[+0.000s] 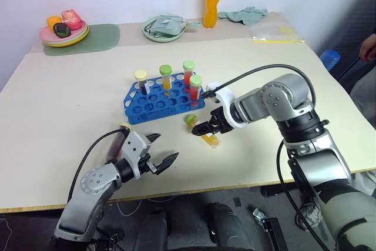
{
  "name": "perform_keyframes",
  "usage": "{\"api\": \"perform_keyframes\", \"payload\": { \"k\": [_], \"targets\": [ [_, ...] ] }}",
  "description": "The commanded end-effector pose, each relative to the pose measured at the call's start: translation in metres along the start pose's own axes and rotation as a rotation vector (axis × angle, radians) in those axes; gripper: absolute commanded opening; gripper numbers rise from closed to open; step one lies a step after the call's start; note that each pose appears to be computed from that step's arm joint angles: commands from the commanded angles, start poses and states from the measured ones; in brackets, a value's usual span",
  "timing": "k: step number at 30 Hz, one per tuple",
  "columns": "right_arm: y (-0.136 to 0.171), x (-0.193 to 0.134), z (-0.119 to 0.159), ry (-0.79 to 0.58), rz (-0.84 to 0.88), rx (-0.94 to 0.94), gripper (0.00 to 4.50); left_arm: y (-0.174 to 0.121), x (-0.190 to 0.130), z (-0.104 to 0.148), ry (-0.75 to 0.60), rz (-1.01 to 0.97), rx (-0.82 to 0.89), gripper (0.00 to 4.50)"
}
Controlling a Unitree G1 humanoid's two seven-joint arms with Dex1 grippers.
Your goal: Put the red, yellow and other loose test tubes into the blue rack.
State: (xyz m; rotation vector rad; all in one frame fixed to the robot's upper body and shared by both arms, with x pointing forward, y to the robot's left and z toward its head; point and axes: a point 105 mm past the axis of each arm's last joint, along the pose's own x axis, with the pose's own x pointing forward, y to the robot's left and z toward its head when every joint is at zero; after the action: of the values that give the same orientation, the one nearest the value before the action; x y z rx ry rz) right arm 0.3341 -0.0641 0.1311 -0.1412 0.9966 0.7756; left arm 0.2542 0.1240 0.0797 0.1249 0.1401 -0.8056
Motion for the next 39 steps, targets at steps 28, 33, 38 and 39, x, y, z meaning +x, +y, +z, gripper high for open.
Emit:
{"api": "perform_keyframes", "payload": {
  "k": [28,33,38,39],
  "targets": [
    [0.072,-0.039,0.083,-1.087,0.071,-0.525,0.69,0.011,-0.023,0.013,-0.055,0.158,0.018,4.5],
    [0.066,-0.016,0.097,-1.184,0.0,-0.449,0.69,0.023,-0.023,0.024,-0.111,0.227,0.009,4.5],
    [0.062,0.005,0.097,-1.182,-0.019,-0.426,0.69,0.027,-0.02,0.034,-0.153,0.248,0.001,4.5],
    [0.06,0.008,0.097,-1.179,-0.028,-0.422,0.69,0.026,-0.019,0.036,-0.158,0.248,-0.001,4.5]
  ]
}}
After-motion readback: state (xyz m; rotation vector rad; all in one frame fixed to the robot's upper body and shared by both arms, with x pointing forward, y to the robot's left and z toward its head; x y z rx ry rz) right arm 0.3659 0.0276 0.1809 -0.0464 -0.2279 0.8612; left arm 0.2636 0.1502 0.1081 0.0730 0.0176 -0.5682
